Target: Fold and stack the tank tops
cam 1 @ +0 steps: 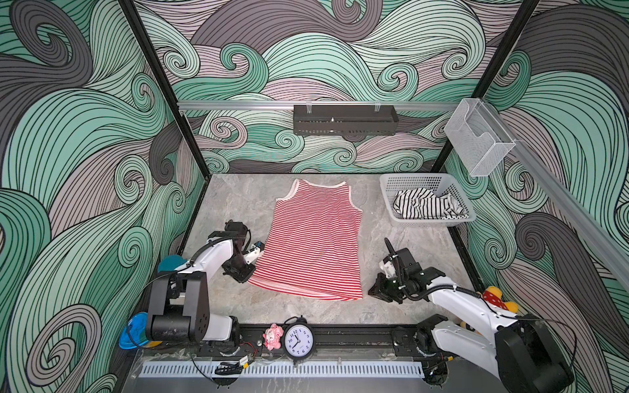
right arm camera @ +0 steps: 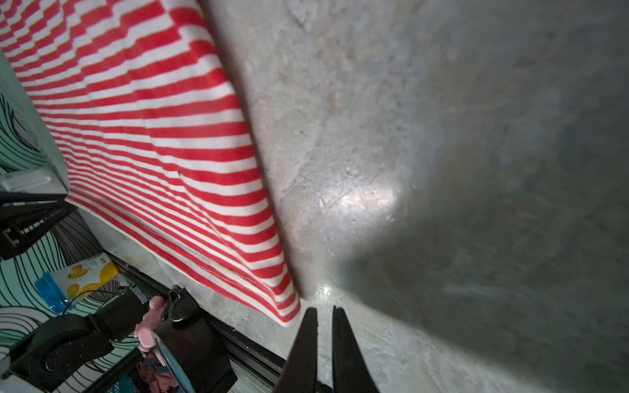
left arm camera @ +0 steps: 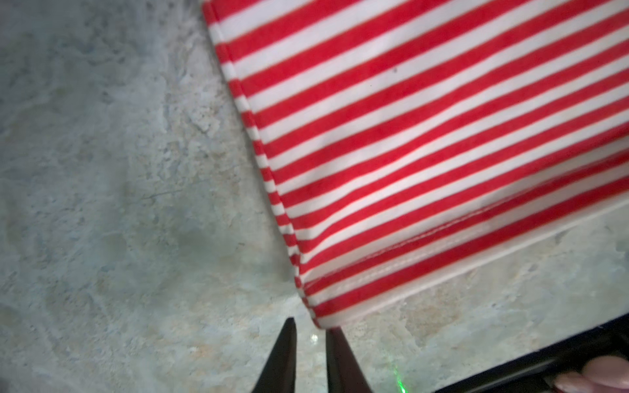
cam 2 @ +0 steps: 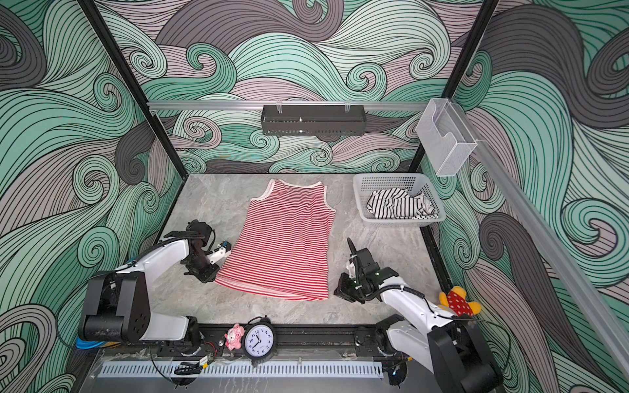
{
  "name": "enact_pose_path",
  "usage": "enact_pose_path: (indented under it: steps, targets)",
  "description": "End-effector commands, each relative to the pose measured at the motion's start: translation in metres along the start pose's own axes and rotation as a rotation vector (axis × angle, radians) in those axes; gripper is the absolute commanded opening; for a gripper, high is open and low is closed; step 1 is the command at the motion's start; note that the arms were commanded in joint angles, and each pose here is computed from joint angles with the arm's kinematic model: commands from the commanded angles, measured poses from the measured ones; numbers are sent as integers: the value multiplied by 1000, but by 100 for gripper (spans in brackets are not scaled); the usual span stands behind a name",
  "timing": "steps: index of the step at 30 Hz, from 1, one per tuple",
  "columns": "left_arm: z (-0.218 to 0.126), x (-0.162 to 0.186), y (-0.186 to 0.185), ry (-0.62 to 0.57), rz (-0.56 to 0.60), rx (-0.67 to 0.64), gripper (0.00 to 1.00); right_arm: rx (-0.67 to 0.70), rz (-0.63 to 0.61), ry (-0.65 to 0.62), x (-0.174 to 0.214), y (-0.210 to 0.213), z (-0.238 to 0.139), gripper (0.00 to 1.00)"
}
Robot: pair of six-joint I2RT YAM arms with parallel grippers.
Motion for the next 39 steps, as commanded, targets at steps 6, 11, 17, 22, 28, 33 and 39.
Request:
enact_pose_path:
  steps: [6, 11, 17, 22, 28, 33, 39]
  targets:
    - [-17, 14, -12, 39, 70, 9, 35, 57, -9, -51, 2, 1, -15, 29]
    - [-41, 4, -6, -56, 62, -51, 34, -5, -33, -88, -3, 26, -23, 28]
    - [-48, -43, 1, -228, 54, -22, 32, -22, -84, -90, -8, 60, -8, 24]
    - [-22, -80, 14, -120, 50, -46, 29, -8, -117, -55, -8, 80, 18, 22]
    - [15, -93, 10, 59, 114, -57, 24, 141, -132, 2, -1, 62, 34, 22]
    - [19, -80, -2, 111, 162, -44, 24, 286, -100, -34, -15, 39, 22, 31]
    - [20, -61, -29, 176, 218, 3, 24, 349, -47, -35, -54, 26, 13, 36]
Point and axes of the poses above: each gripper's point midway between its finger pads, its own z axis out along the fingers, its own y axis along the line the jaws close on, x = y × z, the point moved 6 cm from there along -z, back along the fingers, and after that the axes turned 9 degrees about z, right-handed, at the moved point
